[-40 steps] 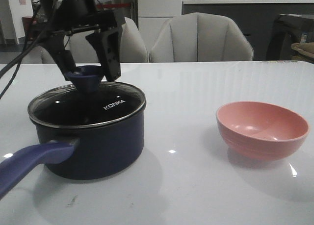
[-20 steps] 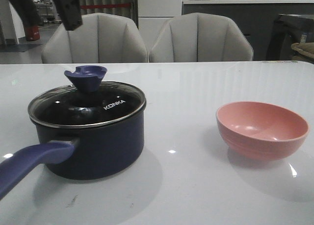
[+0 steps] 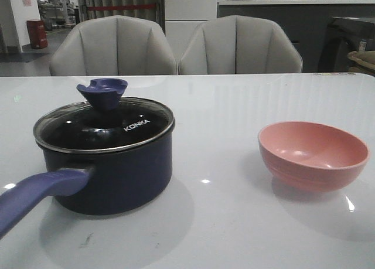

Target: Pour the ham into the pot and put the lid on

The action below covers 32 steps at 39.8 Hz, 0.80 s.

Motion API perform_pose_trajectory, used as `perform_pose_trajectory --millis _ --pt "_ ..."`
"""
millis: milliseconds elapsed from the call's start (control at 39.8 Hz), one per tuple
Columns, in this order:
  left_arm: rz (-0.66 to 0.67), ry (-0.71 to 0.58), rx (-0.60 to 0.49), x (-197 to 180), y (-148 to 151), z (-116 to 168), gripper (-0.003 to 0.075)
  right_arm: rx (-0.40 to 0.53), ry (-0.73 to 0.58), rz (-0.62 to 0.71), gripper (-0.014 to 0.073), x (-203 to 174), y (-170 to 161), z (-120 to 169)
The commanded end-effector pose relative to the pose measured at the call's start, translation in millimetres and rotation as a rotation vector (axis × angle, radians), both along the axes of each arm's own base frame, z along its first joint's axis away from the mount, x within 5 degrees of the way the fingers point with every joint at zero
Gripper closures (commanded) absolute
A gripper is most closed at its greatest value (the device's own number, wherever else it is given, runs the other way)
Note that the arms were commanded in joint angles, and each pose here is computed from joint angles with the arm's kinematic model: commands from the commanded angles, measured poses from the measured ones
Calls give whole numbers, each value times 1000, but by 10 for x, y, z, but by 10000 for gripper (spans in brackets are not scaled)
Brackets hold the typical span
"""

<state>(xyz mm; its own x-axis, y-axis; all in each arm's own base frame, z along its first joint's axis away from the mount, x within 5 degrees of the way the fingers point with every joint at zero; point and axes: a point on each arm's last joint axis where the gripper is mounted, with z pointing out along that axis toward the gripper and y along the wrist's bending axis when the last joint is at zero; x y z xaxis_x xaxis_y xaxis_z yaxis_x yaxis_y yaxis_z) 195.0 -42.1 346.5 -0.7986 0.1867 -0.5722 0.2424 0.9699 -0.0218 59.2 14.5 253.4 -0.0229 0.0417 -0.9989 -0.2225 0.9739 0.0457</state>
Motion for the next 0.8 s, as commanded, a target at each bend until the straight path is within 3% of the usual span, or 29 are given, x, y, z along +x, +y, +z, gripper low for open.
perform_pose_trajectory --millis 0,276,452,578,779 --pt "14 -240 -81 -253 38 146 391 13 -88 -13 453 -4 -13 144" --pt "26 -560 -164 -970 174 111 472 13 -88 -13 453 -4 -13 144" --pt "28 -698 -187 -1317 247 -28 540 13 -88 -13 453 -4 -13 144" --pt "31 -770 -192 -1460 282 -197 608 13 -88 -13 453 -4 -13 144" --pt "39 -908 -220 -1608 319 -393 606 13 -88 -13 453 -4 -13 144"
